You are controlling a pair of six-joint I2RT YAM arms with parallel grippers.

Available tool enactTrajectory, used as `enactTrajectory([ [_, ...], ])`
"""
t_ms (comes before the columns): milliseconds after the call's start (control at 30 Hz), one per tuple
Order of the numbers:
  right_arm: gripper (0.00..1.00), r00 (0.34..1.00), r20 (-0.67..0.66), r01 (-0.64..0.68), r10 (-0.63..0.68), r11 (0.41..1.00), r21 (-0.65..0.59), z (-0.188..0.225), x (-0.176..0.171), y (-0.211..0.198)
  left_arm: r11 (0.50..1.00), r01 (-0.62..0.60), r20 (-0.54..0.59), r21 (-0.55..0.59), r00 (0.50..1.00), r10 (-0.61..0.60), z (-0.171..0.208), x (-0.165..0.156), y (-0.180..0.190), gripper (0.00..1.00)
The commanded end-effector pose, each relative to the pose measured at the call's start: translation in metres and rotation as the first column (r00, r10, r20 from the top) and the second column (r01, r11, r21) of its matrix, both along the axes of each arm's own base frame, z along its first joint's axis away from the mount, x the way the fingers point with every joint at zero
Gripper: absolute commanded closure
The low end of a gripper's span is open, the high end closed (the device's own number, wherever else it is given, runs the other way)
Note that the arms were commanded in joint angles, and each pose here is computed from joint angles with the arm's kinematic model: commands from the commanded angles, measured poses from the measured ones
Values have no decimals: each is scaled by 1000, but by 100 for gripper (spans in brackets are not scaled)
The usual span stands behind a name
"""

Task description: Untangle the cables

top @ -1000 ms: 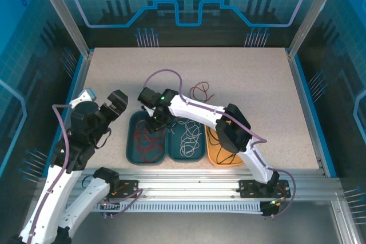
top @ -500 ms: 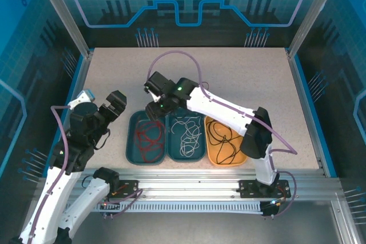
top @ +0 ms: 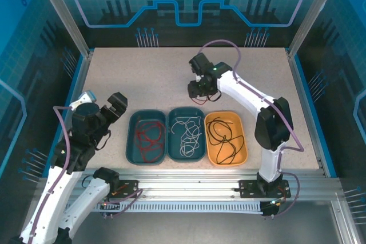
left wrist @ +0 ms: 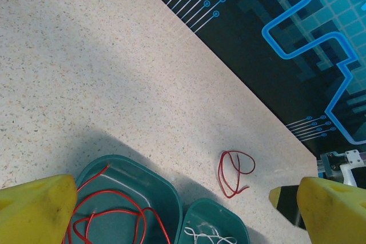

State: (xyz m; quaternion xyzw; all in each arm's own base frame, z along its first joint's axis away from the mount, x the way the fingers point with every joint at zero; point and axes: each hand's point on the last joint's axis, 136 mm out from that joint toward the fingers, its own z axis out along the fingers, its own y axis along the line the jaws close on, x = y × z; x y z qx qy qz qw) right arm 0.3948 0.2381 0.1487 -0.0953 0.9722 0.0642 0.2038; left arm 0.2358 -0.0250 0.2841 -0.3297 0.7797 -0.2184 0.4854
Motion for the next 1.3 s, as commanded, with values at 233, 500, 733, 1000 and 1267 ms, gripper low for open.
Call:
enactTrajectory([
  [233,39,997,-65,53,-51,998,34,-48,63,-47,1000,-16,-32,14,999,17,-12,3,3,1],
  [500,40,995,-89,57,-50,995,86,-71,89,-51,1000,-10,-44,12,999,10,-15,8,0,1],
  [733,44,992,-113,67,-54,991,112,-93,103,-52,1000,-11,-50,11,999,11,-17,10,0,1],
  [1000,59,995,-96,39,-24,987,157,-97,114,-41,1000,-12,-57,3,998,13,-21,11,-1,1],
  [1267,89,998,-57,19,-9,986,168,-86,120,-38,1000,4,-65,-1,998,-4,-23,13,-5,1],
])
